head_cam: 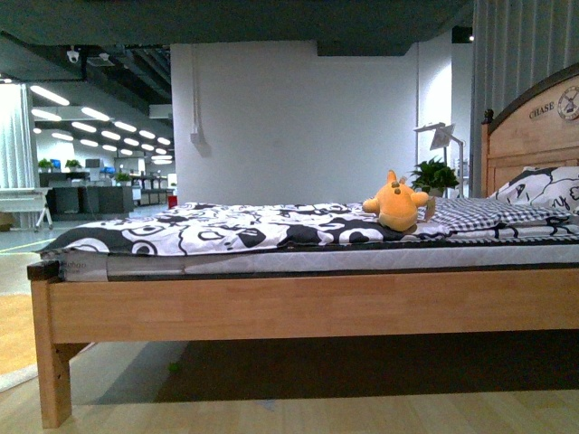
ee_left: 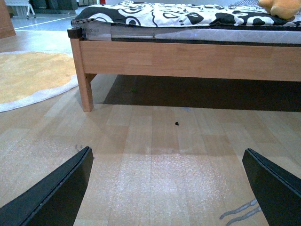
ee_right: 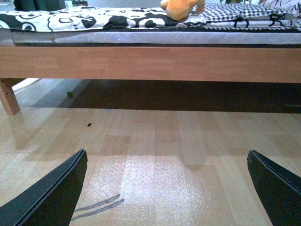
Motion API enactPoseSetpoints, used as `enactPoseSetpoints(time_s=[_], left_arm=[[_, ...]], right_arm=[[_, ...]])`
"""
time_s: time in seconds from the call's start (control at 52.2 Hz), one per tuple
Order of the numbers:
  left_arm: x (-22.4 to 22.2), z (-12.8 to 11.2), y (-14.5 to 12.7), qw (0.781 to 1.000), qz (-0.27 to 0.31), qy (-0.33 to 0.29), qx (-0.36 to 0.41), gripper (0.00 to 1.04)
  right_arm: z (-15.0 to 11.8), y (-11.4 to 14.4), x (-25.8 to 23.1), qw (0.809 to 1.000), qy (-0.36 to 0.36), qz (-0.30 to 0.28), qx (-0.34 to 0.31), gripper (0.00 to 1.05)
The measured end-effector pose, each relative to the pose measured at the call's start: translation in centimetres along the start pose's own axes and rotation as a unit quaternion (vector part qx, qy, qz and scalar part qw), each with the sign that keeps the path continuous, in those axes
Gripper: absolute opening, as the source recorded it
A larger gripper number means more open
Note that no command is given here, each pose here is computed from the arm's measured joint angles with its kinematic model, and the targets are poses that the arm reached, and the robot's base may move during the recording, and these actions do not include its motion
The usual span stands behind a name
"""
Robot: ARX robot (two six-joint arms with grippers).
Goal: Put away toys
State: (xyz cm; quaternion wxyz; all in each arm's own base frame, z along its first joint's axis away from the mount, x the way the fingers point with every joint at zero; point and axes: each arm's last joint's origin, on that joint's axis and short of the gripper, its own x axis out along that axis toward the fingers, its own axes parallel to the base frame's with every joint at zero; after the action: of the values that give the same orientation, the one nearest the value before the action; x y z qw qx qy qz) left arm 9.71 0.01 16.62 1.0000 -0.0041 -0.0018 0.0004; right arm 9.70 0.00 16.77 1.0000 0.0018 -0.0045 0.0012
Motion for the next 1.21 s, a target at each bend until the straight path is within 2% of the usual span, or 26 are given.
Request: enactPoseSetpoints(time_s=[1.206], left_arm=[[0.00,0.00,0.00,1.000,0.000,0.000,0.000,0.99]], right_arm=[[0.00,0.00,0.00,1.000,0.000,0.000,0.000,1.04]])
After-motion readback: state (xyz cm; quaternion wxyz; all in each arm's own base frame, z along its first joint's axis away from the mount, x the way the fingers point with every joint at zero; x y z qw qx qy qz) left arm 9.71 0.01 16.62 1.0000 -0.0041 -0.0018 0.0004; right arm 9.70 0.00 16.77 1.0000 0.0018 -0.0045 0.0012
